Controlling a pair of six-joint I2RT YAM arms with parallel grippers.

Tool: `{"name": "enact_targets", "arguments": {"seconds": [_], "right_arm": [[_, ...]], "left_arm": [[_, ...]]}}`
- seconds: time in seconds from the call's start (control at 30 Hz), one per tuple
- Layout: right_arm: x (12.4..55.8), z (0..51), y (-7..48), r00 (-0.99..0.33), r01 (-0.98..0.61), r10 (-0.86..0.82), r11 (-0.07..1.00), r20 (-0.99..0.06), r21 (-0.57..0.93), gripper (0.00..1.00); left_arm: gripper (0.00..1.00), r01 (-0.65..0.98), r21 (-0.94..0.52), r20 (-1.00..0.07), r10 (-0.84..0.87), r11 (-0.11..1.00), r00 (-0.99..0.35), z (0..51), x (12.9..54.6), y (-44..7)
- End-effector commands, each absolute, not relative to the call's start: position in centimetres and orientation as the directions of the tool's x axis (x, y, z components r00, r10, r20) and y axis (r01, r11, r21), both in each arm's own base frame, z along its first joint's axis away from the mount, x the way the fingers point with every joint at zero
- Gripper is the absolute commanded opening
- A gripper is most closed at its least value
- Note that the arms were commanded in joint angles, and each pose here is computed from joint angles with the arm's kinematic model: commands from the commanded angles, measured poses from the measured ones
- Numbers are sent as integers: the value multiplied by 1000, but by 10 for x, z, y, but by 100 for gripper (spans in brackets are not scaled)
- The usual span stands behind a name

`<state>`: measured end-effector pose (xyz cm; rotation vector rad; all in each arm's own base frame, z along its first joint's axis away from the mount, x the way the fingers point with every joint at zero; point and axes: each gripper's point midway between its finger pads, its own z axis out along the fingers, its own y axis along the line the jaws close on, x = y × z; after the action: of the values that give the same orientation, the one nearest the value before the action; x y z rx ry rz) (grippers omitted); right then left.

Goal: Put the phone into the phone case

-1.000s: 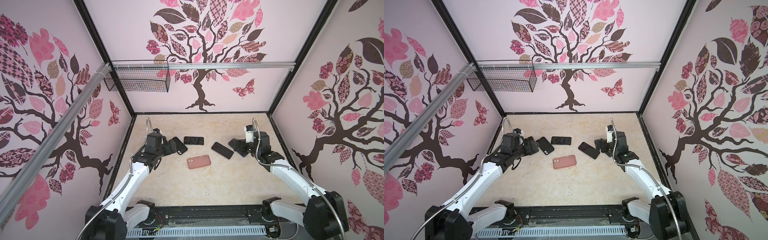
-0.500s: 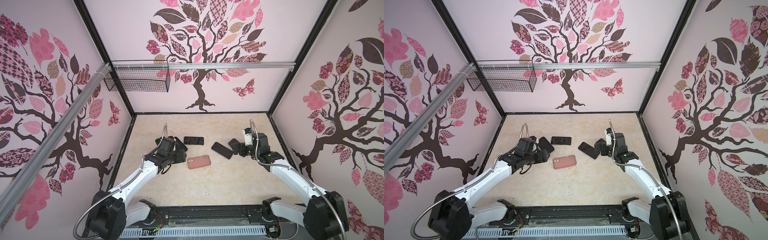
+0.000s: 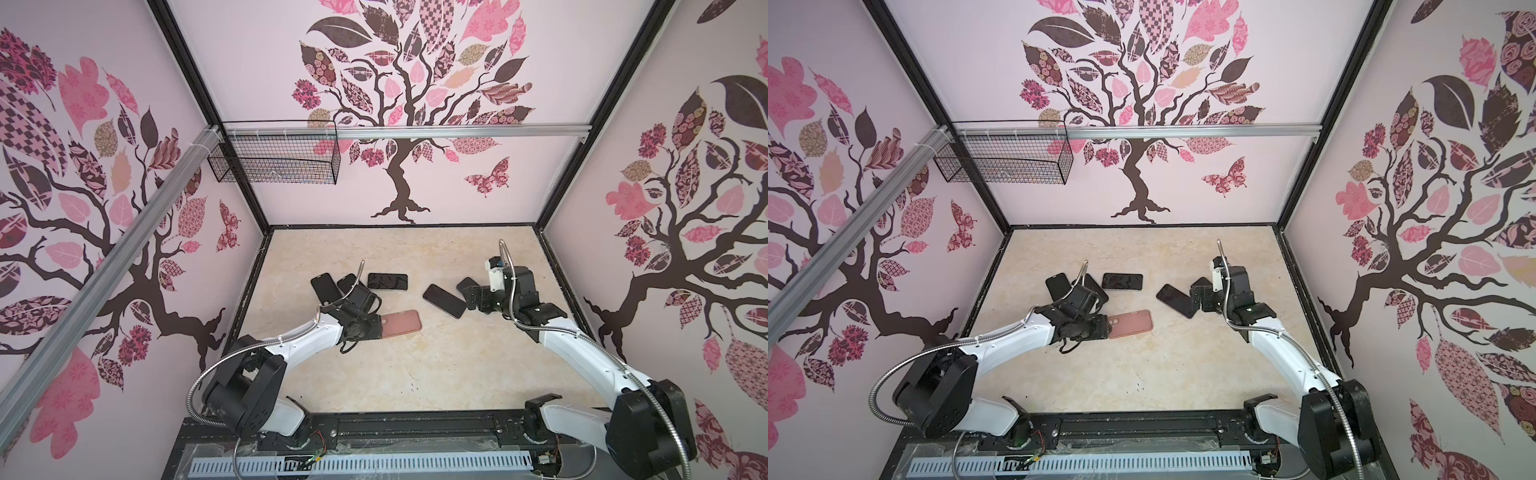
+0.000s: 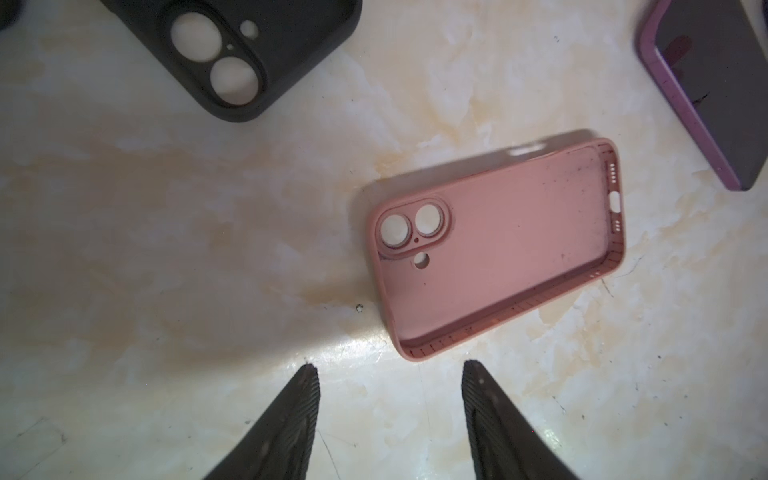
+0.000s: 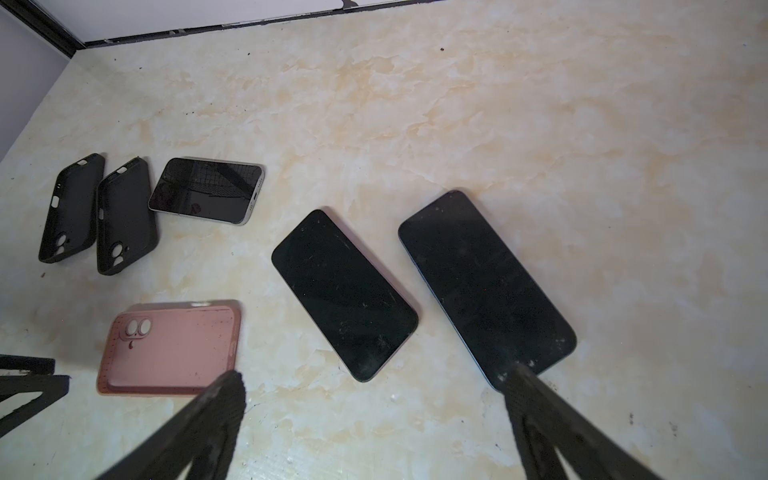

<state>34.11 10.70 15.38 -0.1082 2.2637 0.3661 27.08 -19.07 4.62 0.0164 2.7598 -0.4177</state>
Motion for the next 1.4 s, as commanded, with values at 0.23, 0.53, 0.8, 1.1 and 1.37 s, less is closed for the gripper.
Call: {"name": "enact_targets", "arguments": {"seconds": [0.23, 0.53, 0.8, 1.1, 1.37], "right_arm": [[350, 163, 108, -640, -203, 28, 958, -768, 204, 100], [351, 164, 107, -637, -198, 28, 960, -770, 199, 100], [351, 161, 105, -644, -190, 26, 963, -764, 193, 100], [351, 160, 105, -646, -190, 26, 963, -763, 193, 100], [350, 159, 106, -651, -191, 24, 962, -759, 194, 100]], "left_arm": [[48, 47, -258, -360, -51, 965, -932, 33, 283, -201], [32, 49, -204, -342, -25, 978, -939, 20, 284, -199], [19, 92, -134, -338, 42, 987, -940, 20, 278, -208], [6, 100, -106, -326, 60, 989, -944, 22, 265, -207], [5, 89, -133, -339, 39, 987, -940, 34, 254, -206]]}}
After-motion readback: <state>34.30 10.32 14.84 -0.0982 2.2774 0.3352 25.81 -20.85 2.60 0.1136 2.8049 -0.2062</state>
